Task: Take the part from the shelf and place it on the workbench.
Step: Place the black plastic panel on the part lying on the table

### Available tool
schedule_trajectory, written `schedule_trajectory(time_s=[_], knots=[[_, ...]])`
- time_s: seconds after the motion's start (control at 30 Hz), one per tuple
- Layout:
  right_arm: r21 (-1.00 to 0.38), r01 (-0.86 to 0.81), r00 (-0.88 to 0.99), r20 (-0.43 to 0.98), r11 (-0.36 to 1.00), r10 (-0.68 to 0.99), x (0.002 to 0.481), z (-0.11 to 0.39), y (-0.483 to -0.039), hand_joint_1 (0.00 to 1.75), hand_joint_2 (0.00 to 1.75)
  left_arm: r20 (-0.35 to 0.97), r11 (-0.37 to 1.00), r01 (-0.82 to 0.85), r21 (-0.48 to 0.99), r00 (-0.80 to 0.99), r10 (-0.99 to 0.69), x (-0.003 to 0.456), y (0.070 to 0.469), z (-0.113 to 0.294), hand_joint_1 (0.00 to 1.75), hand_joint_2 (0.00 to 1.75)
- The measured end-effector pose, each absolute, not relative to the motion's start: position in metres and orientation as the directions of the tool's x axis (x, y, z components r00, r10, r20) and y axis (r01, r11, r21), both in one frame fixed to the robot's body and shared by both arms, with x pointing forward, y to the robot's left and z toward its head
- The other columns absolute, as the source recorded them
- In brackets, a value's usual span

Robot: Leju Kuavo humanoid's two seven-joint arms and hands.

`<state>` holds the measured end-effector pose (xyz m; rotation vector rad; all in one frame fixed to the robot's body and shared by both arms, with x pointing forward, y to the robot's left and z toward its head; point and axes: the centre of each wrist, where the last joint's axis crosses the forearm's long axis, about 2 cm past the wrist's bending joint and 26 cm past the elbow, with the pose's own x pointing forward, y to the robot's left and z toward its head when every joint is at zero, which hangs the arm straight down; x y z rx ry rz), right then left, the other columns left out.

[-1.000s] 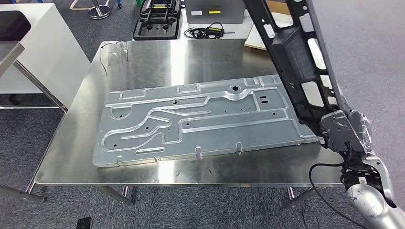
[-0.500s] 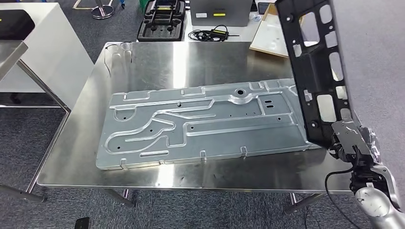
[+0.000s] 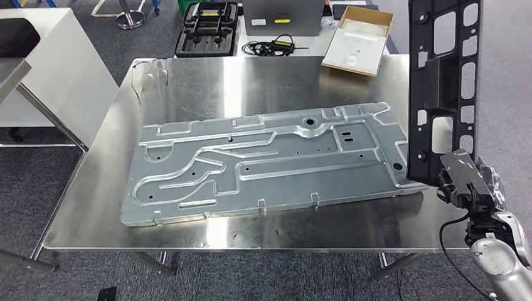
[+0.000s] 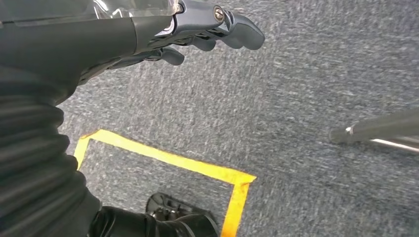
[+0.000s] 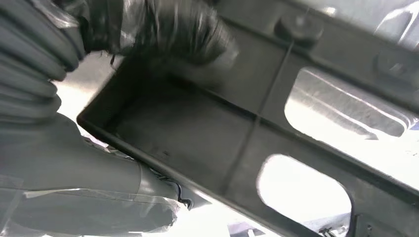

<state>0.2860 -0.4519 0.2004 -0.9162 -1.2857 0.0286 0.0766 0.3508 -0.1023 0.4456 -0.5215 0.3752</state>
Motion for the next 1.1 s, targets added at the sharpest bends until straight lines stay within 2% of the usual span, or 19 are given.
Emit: schedule_trajectory(time_s=[0.07,0.2,0.73,1.1], knots=[[-0.6,0.454,0.333,0.8,0.659,0.499,0.287,0.201,-0.453,0.0,0.0,0.552,0.835,-0.452,0.315,0.803,0.227,0.077,0.351,-0.102,0.0,1.75],[-0.61,0.449,0.339,0.792,0.653,0.507,0.289,0.202,-0.455,0.0,0.0,0.553,0.831,-0.457,0.316,0.801,0.23,0.077,0.351,-0.102,0.0,0.0],[-0.643,0.336,0.318,0.766,0.689,0.56,0.306,0.213,-0.448,0.0,0.0,0.546,0.828,-0.461,0.318,0.803,0.237,0.079,0.351,-0.102,0.0,0.0],[-0.649,0.29,0.207,0.76,0.703,0.616,0.325,0.228,-0.418,0.0,0.0,0.534,0.803,-0.478,0.357,0.81,0.244,0.08,0.352,-0.101,0.0,0.0]])
